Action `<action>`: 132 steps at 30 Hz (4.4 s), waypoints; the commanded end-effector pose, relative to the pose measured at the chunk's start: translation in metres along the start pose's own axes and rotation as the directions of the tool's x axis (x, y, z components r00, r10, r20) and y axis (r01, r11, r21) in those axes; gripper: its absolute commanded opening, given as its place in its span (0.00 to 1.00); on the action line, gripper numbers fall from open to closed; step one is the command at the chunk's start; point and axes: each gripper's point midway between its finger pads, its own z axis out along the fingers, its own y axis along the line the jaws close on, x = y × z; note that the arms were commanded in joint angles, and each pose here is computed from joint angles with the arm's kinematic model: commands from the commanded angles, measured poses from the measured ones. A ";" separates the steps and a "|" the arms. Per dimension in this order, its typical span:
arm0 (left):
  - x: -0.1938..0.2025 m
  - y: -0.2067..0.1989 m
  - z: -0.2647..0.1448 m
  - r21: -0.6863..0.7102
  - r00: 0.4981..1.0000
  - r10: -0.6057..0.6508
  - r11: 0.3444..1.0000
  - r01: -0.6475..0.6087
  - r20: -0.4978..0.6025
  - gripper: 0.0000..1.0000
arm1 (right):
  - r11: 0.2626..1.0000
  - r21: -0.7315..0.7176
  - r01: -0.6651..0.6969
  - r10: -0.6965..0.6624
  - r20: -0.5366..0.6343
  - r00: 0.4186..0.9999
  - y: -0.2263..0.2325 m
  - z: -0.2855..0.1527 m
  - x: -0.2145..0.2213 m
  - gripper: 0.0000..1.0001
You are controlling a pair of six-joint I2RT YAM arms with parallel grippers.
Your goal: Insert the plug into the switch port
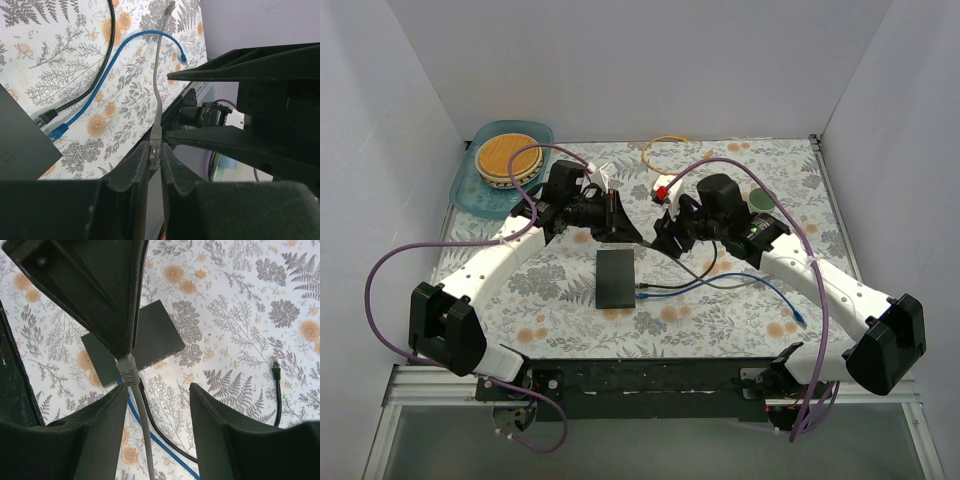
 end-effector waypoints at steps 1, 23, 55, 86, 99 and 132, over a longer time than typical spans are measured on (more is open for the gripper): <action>-0.002 -0.022 -0.009 0.065 1.000 0.023 0.998 -0.022 -0.014 0.00 | 0.999 -0.028 0.033 -0.033 -0.005 0.999 0.007 0.002 0.004 0.58; -0.002 -0.026 -0.011 0.085 1.000 0.026 0.996 -0.025 -0.011 0.00 | 0.995 -0.086 0.043 -0.044 -0.013 0.999 0.022 0.012 0.010 0.23; -0.015 0.203 -0.016 -0.507 0.915 -0.179 0.785 0.354 0.361 0.76 | 0.994 0.055 -0.095 0.106 -0.257 0.961 -0.007 0.049 0.082 0.01; -0.031 0.203 0.067 -0.427 0.982 -0.103 0.890 0.161 0.157 0.69 | 0.981 0.044 -0.188 0.182 -0.536 0.824 -0.002 0.064 0.163 0.01; 0.005 0.214 0.044 -0.489 0.981 -0.118 0.854 0.181 0.157 0.70 | 0.984 0.067 -0.167 0.176 -0.556 0.812 -0.014 0.080 0.168 0.01; 0.018 0.206 0.037 -0.455 0.976 -0.135 0.867 0.201 0.173 0.67 | 0.995 0.003 -0.103 0.087 -0.567 0.819 0.008 0.095 0.173 0.01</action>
